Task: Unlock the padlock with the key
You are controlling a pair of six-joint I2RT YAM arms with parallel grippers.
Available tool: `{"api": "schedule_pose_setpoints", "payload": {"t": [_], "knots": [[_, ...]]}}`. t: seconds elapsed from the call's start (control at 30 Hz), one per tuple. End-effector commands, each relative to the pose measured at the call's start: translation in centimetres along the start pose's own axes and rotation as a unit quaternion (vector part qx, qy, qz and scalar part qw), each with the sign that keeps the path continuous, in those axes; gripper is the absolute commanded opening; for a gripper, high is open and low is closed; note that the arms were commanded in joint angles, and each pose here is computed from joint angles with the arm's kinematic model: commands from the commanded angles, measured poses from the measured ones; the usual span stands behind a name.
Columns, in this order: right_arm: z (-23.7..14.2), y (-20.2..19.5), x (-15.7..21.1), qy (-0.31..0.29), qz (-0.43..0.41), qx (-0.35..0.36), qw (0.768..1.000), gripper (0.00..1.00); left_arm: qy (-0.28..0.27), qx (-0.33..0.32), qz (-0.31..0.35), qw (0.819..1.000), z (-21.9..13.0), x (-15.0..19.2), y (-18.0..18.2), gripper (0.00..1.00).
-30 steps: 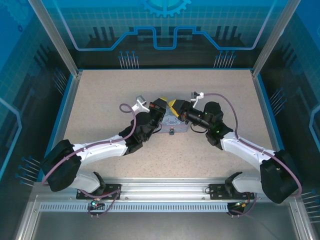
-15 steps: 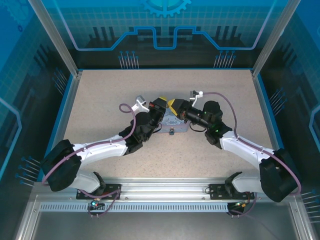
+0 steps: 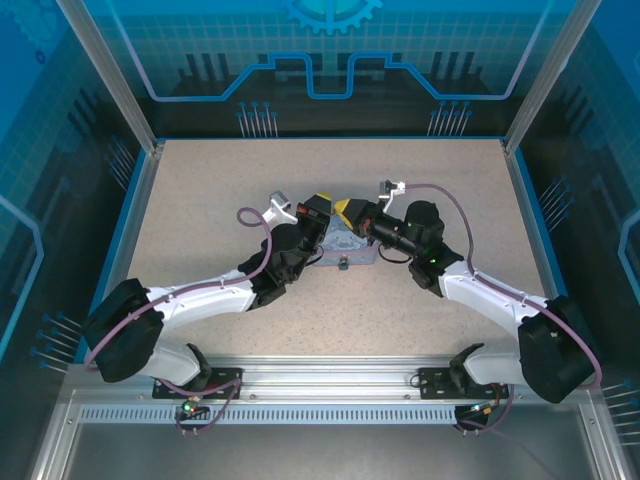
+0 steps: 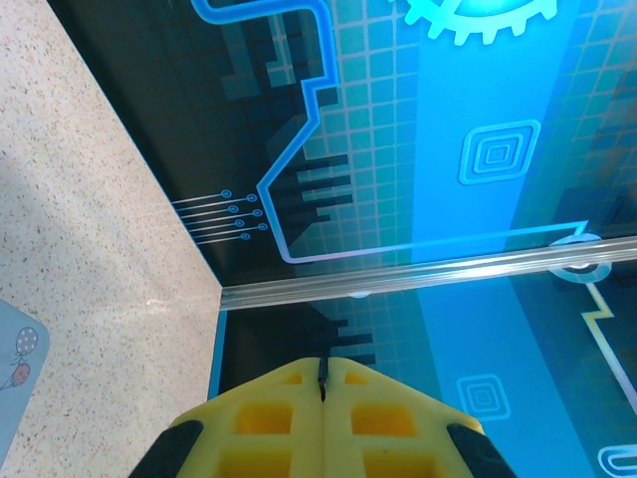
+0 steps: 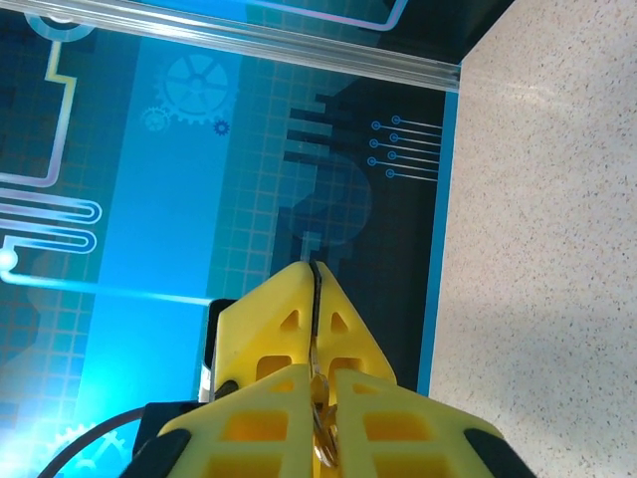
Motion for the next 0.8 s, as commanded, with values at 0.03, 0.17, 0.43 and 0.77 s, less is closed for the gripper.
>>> {"api": "schedule_pose_setpoints", "payload": {"t": [0.03, 0.17, 0.43, 0.77], "knots": [[0.6, 2.0, 0.6, 0.013, -0.014, -0.026, 0.999, 0.00, 0.006, 0.004, 0.004, 1.000, 0.1, 0.5, 0.0, 0.00], [0.7, 1.9, 0.6, 0.015, -0.014, -0.022, 1.000, 0.00, 0.007, 0.009, 0.010, 1.000, 0.1, 0.6, -0.2, 0.00], [0.6, 1.2, 0.7, 0.016, -0.020, -0.012, 1.000, 0.00, 0.020, 0.029, 0.030, 0.999, 0.2, 0.8, -1.6, 0.29], [-0.8, 0.1, 0.5, 0.020, -0.054, 0.009, 0.998, 0.00, 0.072, -0.003, 0.015, 0.997, 0.0, 0.2, -0.4, 0.62]]}}
Point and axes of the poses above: each hand's point on the last joint's axis, 136 mm out from that joint toward the fingers, its own z axis out along the fingers, its own y axis along the line the jaws close on, x = y × z, the point moved 3 cm from there along -z, back along the fingers, and after that the axes turned 1 degree about z, right-handed, at the moved point
